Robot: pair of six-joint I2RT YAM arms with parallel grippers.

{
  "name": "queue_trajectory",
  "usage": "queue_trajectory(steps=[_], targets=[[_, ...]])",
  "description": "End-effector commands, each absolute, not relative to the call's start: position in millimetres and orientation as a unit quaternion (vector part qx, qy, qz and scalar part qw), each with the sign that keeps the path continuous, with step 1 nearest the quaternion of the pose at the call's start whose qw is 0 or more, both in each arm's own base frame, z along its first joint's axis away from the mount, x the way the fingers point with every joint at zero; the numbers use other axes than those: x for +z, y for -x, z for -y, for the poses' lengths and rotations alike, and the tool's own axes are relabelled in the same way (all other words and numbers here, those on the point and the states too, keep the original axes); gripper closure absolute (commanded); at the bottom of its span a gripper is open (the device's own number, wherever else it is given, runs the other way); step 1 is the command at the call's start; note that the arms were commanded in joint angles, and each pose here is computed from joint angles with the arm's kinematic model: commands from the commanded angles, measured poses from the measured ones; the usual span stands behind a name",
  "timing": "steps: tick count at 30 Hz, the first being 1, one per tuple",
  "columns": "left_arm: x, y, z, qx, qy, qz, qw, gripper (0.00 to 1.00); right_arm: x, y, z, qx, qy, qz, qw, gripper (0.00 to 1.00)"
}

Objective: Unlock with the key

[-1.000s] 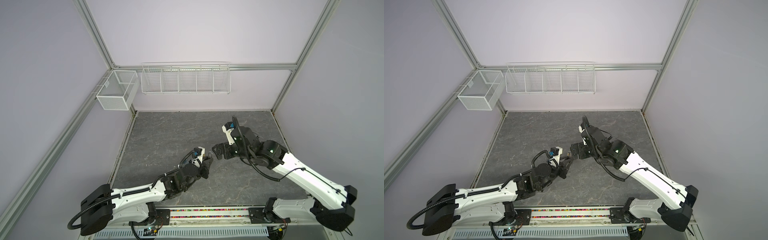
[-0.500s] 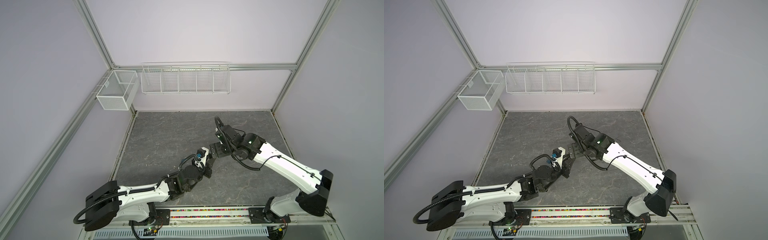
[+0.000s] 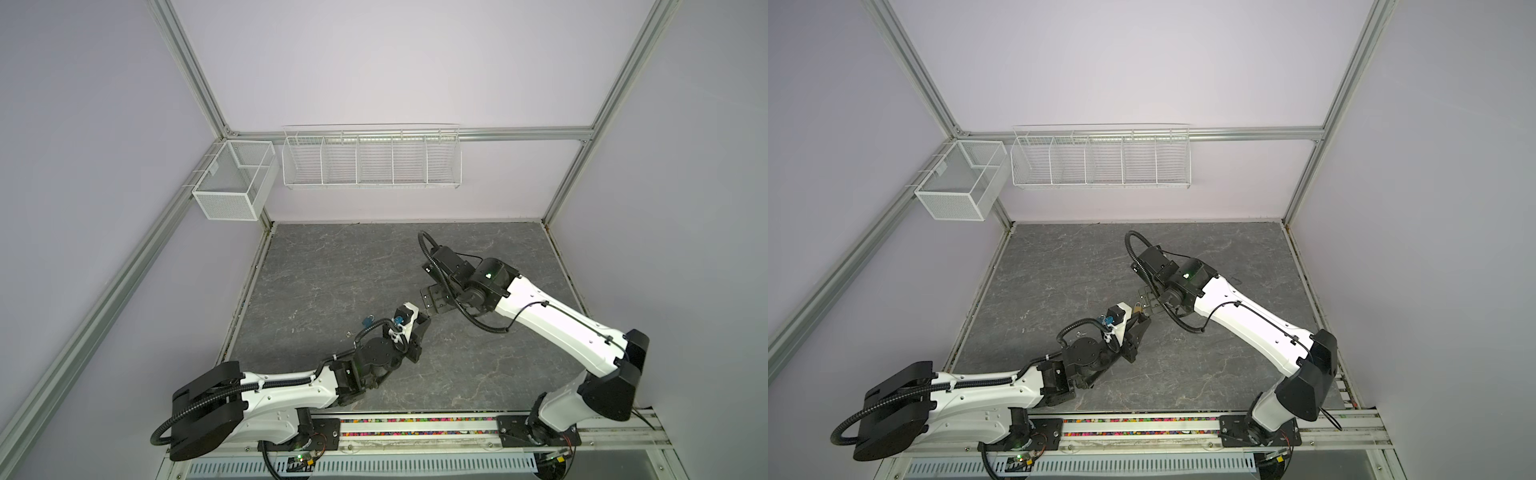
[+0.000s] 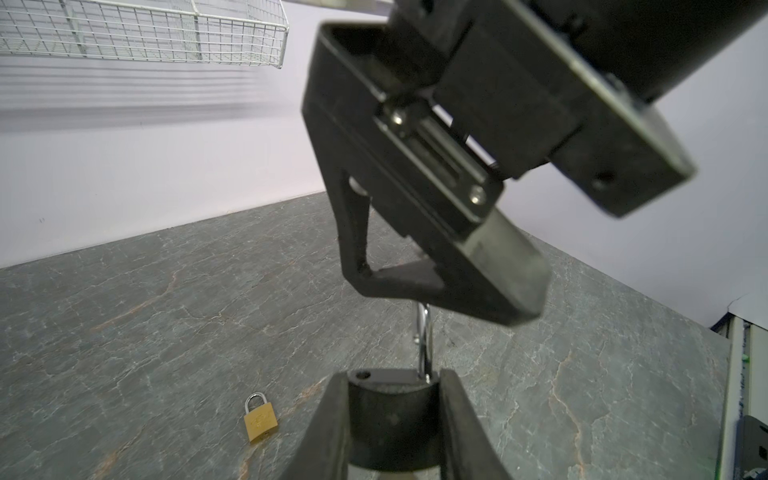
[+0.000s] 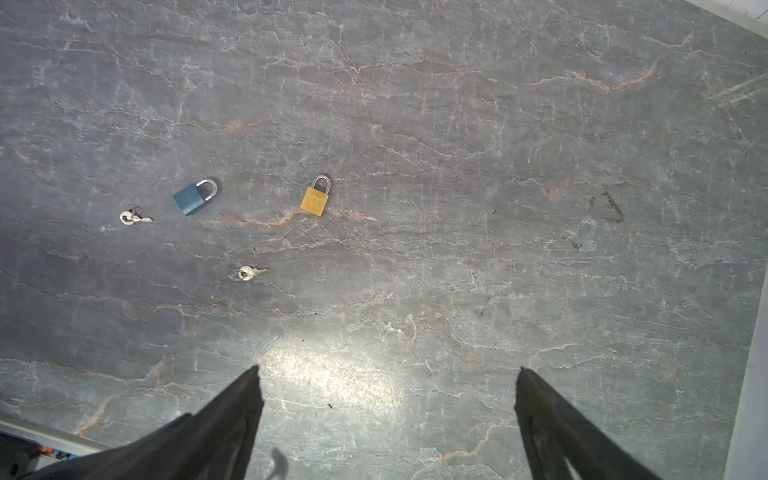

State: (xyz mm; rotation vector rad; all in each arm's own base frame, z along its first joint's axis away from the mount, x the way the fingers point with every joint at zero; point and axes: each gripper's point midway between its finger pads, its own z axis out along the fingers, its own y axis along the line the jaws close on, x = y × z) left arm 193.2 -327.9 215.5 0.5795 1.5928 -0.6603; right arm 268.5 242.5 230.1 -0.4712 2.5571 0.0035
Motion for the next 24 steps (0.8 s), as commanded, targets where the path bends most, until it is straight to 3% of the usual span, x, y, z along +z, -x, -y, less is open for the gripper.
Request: queue_trajectory(steps=[1,24], targets=[[230,-192,328,-0.297,-0.248,-0.668,0.636,1.0,233,-267,-227,-0.023,0.183,-0.948,0.258,0.04],[238,-202,316,-0.294,-0.19,-0.669,0.656,1.0,245,-242,-224,0.058,0.19,-0.945,0.26,0.05]])
